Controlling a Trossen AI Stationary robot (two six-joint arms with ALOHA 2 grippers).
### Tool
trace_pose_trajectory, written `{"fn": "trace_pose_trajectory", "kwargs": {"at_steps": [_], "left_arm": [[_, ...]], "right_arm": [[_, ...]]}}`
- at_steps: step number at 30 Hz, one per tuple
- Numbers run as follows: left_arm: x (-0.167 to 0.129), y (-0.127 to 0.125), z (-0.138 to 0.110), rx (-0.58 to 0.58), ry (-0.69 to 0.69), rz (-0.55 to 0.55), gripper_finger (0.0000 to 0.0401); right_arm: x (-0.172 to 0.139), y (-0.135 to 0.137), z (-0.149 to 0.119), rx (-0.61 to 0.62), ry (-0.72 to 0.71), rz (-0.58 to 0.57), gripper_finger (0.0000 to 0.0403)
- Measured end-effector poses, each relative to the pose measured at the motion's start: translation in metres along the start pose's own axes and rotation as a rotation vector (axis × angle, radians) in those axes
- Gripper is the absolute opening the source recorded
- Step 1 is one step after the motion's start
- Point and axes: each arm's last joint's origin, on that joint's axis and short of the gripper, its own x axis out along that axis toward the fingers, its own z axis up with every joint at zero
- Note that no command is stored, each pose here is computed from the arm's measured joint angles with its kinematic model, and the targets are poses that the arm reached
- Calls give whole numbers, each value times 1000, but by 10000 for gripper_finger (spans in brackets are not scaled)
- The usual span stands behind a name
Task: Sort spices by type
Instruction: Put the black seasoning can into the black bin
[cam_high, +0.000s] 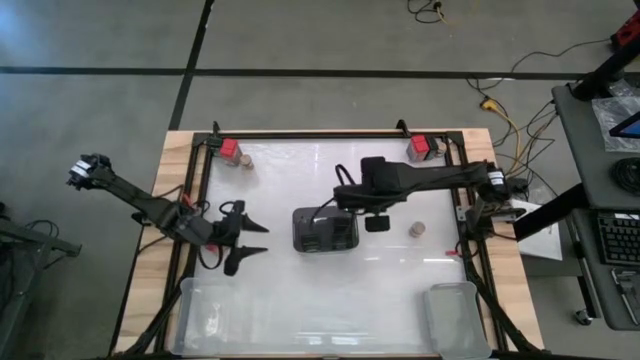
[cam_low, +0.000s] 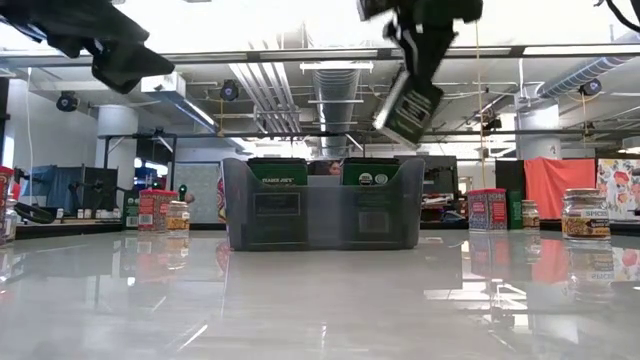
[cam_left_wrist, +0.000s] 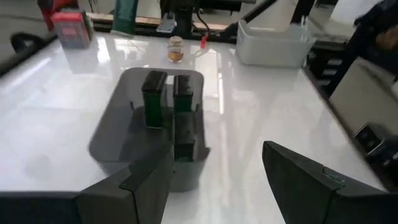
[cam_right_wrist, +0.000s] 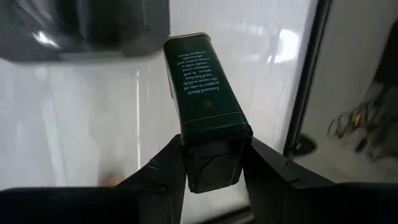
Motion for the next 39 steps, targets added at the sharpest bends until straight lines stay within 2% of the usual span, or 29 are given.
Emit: {"fn": "trace_pose_trajectory", "kwargs": {"at_steps": [6,9,13,28,39], "left_arm": [[-5,5,2,127,-39,63,230],[-7,8,3,169,-54,101,230],[-8,9,2,204,-57,109,230],[-20,13,4,211,-76,106,230],[-22,14,6,217,-81,106,230]], "right_arm": [[-1,-3,21,6,-93,-6,123],[7,-1,28,3,-75,1,122],[14,4,33,13,-63,84,122],[33,13,46,22,-33,165,129],[38,8,49,23,-43,163,129]]}}
